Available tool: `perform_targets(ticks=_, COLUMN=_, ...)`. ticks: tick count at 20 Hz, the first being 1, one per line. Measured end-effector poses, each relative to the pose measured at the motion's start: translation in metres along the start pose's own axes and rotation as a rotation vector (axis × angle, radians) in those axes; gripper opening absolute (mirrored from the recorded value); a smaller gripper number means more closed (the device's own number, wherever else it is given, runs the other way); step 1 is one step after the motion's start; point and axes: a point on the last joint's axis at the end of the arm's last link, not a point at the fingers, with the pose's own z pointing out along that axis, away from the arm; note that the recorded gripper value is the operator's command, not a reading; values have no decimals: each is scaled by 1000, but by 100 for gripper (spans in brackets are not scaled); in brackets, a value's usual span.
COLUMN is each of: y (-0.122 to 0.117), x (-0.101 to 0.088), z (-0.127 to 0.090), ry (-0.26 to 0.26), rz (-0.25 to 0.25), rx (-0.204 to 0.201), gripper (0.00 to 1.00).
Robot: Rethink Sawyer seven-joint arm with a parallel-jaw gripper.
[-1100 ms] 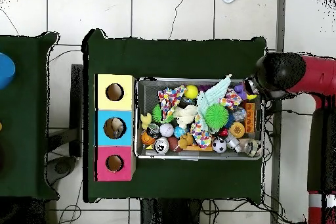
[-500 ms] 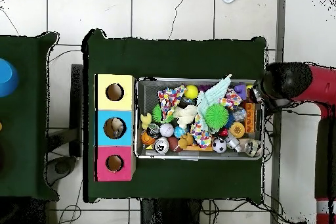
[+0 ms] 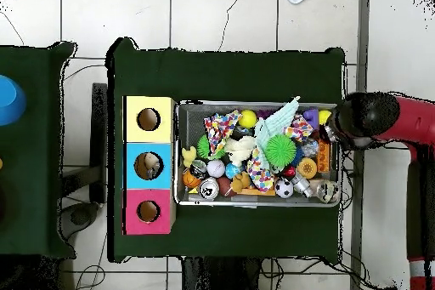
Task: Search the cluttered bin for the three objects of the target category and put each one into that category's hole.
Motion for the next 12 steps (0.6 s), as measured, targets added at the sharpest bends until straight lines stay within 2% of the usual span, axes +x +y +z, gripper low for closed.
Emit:
perform_targets(ticks=7, y=28, x=-29, z=40, ry=-5, rz=-36, rx=-39, gripper=100)
perform_targets(ticks=12, y=60, x=-61, z=80, ry=-23, rz=-75, rx=-63, gripper=100)
